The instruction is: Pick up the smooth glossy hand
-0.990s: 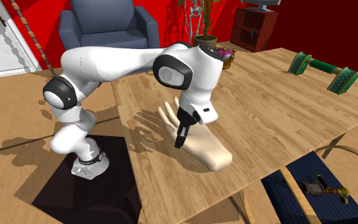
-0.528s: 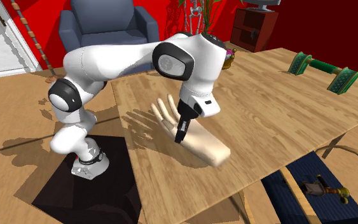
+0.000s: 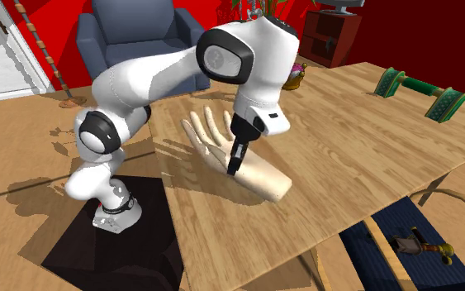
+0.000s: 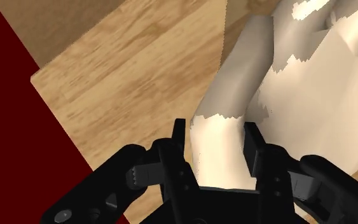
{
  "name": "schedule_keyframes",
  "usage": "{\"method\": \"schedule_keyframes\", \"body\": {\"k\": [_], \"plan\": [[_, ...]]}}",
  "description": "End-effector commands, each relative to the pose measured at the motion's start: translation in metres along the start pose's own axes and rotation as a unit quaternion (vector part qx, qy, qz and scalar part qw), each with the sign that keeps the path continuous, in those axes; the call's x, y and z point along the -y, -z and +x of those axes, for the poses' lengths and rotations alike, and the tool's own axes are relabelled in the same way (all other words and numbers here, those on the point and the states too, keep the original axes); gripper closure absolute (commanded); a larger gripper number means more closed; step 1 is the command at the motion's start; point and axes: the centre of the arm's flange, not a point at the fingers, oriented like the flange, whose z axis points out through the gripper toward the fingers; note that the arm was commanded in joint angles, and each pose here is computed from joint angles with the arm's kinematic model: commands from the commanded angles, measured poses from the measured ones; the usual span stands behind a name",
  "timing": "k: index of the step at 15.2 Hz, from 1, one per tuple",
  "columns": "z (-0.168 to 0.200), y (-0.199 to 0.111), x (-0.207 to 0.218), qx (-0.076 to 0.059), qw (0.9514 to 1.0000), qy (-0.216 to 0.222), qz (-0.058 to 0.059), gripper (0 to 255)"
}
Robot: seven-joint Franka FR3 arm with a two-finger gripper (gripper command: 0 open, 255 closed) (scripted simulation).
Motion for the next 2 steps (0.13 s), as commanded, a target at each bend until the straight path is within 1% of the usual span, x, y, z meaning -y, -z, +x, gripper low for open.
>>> {"method": "schedule_keyframes", "body": {"k": [1,2], "plan": [[-0.0031,0.0060,0.0004,0.000,1.0000,0.000,0.000,255],[-0.0032,0.0060,0.0004,0.000,1.0000,0.000,0.000,255]]}}
